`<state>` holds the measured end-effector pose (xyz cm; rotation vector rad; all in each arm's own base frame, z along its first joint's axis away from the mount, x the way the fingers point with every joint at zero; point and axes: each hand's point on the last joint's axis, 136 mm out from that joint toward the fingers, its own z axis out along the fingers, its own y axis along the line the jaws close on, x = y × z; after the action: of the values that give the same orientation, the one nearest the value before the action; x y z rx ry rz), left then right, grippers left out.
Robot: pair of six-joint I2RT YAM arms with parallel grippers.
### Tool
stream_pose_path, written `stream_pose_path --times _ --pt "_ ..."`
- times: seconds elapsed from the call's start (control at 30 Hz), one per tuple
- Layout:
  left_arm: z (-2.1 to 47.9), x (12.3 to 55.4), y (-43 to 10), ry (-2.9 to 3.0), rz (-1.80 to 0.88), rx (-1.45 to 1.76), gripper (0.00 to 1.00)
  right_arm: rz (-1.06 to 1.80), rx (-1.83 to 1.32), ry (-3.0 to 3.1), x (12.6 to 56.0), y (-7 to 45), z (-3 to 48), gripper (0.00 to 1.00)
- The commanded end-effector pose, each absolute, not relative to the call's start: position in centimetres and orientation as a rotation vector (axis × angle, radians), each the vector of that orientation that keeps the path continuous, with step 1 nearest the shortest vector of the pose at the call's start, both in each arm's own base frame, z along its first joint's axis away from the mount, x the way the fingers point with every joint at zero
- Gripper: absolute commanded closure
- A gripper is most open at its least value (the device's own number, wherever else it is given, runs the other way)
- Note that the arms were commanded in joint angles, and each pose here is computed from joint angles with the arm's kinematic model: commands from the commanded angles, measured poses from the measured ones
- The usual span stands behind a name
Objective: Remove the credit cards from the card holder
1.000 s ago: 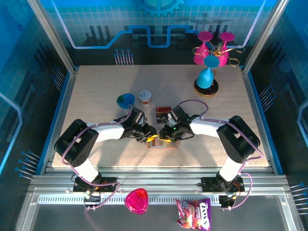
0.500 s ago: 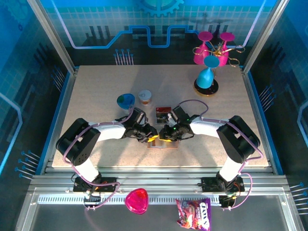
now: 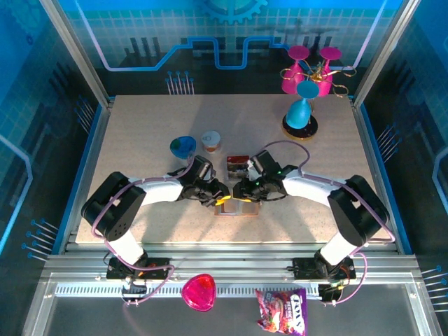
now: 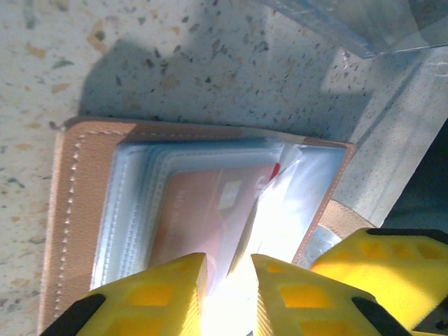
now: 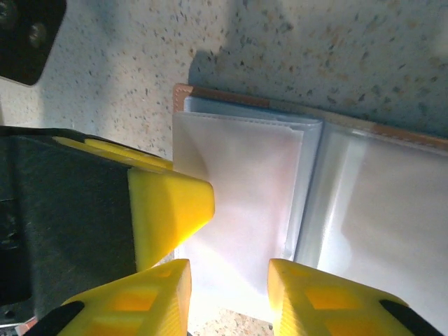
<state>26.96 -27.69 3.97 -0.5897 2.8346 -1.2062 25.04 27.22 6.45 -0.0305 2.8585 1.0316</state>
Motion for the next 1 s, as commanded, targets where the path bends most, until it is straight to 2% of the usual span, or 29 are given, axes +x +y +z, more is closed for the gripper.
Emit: stream_pose_path --times 0.0,0.3,0.97 --pt "6.4 27.5 -29.1 2.799 -1.288 -0.529 0.75 0.993 -0.002 2.847 25.2 25.8 7.4 0.65" --pt "8.2 28.1 -30.7 2.795 -1.328 -0.459 0.64 0.968 0.042 2.800 25.7 23.6 9.2 0.65" --pt "7.0 28.4 -35.2 2.868 -1.370 -0.359 0.55 0.880 0.130 2.722 25.6 19.4 11.2 0.65"
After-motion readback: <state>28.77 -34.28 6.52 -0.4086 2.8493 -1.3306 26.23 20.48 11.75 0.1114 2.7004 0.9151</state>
